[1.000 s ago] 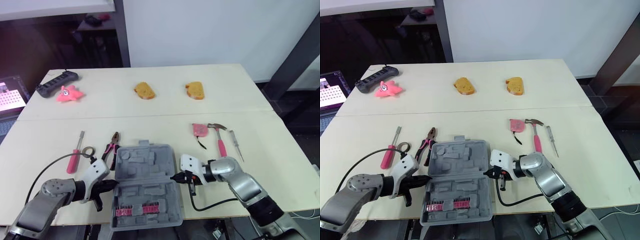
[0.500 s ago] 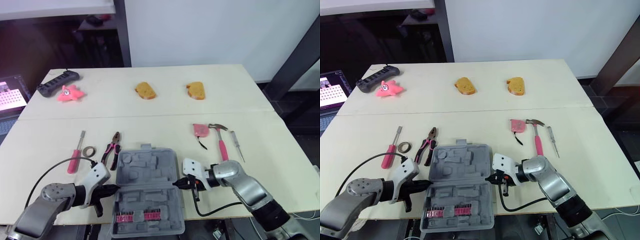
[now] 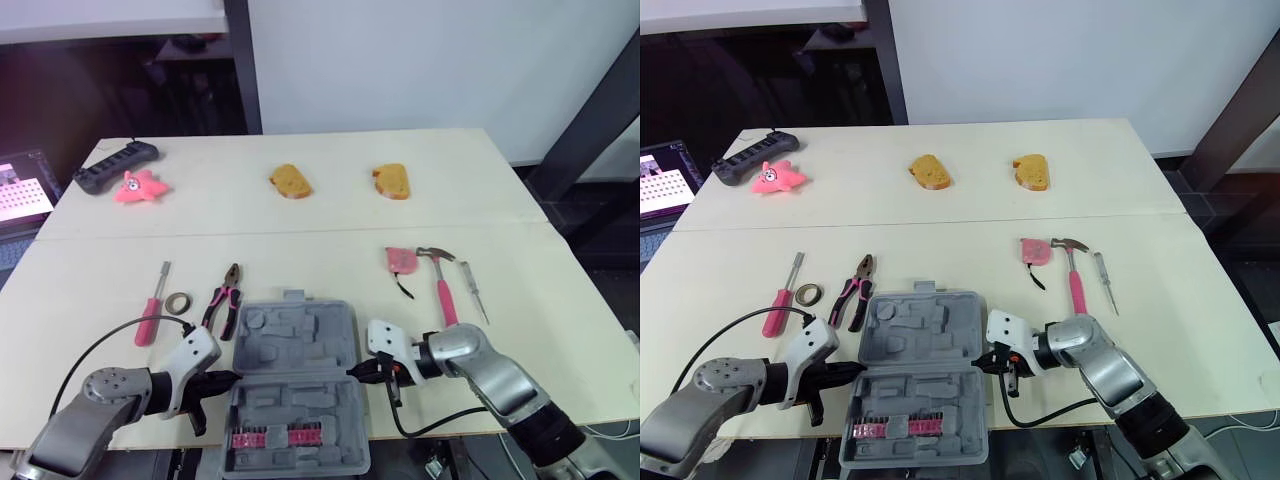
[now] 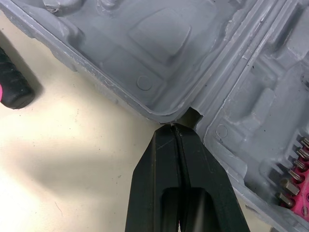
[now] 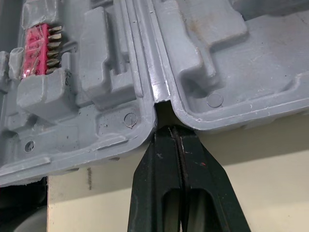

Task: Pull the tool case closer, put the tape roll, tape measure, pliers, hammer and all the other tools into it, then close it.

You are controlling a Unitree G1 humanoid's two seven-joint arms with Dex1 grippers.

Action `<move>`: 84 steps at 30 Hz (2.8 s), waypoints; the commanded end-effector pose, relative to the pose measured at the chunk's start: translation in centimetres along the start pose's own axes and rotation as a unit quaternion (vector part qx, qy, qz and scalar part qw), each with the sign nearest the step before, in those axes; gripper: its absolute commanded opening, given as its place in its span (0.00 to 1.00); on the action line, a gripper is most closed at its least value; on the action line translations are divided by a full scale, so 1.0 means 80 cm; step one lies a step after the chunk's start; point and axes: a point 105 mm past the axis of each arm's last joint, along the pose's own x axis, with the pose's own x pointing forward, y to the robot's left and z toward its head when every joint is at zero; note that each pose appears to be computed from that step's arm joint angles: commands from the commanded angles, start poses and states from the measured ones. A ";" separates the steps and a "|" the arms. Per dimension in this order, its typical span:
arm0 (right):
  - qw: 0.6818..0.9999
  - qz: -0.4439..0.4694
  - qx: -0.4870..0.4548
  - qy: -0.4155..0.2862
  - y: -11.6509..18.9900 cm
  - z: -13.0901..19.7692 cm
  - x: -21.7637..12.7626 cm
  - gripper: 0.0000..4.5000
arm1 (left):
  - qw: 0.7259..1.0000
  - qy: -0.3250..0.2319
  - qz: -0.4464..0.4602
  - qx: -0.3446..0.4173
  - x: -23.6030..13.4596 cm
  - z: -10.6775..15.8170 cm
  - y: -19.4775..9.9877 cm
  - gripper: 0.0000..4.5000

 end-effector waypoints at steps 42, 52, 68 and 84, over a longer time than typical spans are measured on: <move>0.946 -0.287 0.068 -0.131 -0.084 -0.030 -0.285 0.99 | 0.943 -0.142 0.299 0.036 -0.273 -0.042 0.122 1.00; 0.980 -0.158 -0.002 -0.123 -0.083 0.069 -0.207 0.99 | 0.945 -0.159 0.287 0.006 -0.255 -0.041 0.071 1.00; 0.987 -0.003 -0.136 -0.088 -0.039 0.175 -0.172 0.99 | 0.927 -0.188 0.321 -0.042 -0.205 -0.021 0.022 1.00; 0.984 -0.038 -0.131 -0.114 -0.031 0.184 -0.166 0.99 | 0.926 -0.186 0.321 -0.071 -0.146 0.042 0.112 1.00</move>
